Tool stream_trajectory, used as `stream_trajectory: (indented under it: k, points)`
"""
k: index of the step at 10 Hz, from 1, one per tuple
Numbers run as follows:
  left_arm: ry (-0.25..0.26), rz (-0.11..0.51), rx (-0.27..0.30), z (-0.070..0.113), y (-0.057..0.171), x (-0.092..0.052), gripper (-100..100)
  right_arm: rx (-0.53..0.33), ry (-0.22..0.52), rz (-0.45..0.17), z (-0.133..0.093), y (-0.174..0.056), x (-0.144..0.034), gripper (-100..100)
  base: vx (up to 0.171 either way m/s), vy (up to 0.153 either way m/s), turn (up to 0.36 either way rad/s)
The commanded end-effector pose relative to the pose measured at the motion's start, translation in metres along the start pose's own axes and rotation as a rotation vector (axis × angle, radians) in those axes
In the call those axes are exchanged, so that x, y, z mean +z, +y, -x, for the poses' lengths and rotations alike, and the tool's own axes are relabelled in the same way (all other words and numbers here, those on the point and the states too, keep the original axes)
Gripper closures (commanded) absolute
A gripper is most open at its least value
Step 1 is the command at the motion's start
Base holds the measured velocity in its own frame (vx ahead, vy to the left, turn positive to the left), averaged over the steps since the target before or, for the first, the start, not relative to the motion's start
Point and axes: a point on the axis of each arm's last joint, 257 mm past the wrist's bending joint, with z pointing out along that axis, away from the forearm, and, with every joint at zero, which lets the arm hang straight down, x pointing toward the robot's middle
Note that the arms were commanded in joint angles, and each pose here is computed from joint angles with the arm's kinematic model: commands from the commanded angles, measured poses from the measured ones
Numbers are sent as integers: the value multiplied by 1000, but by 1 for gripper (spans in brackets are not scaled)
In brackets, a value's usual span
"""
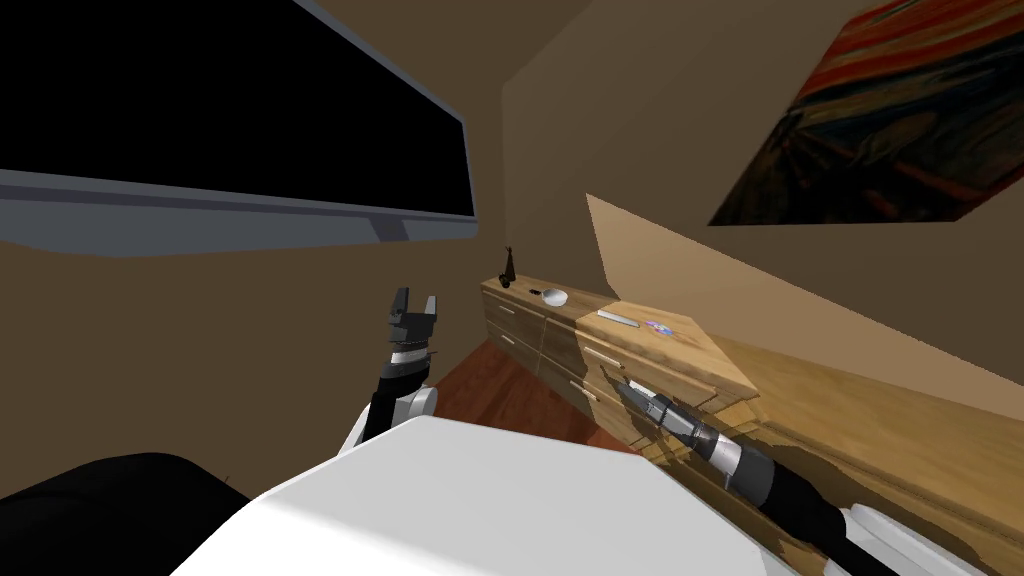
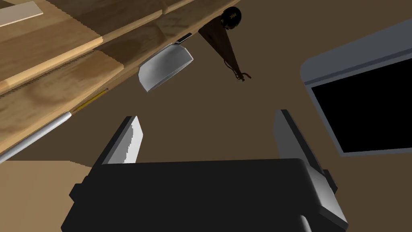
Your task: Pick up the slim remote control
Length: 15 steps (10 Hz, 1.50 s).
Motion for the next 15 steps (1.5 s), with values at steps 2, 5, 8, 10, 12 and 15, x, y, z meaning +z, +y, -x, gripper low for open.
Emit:
stream_trajectory:
  k: [2,5,8,10,12,15]
  points:
    - [0,0,0,0,0,0,0,-43,111,-36,-20,-23,-19,-100,20,-15,171]
    - [0,0,0,0,0,0,0,-94,212,-67,-28,-44,-36,-100,31,-20,179]
    - [0,0,0,0,0,0,0,-144,308,-95,-33,-63,-53,-100,26,-14,122]
    - [0,0,0,0,0,0,0,-181,389,-124,-37,-80,-70,-100,41,-33,195]
    - [0,0,0,0,0,0,0,-208,459,-155,-42,-97,-88,-100,27,-16,92]
    - [0,0,0,0,0,0,0,-265,557,-186,-36,-115,-108,-100,50,-35,187]
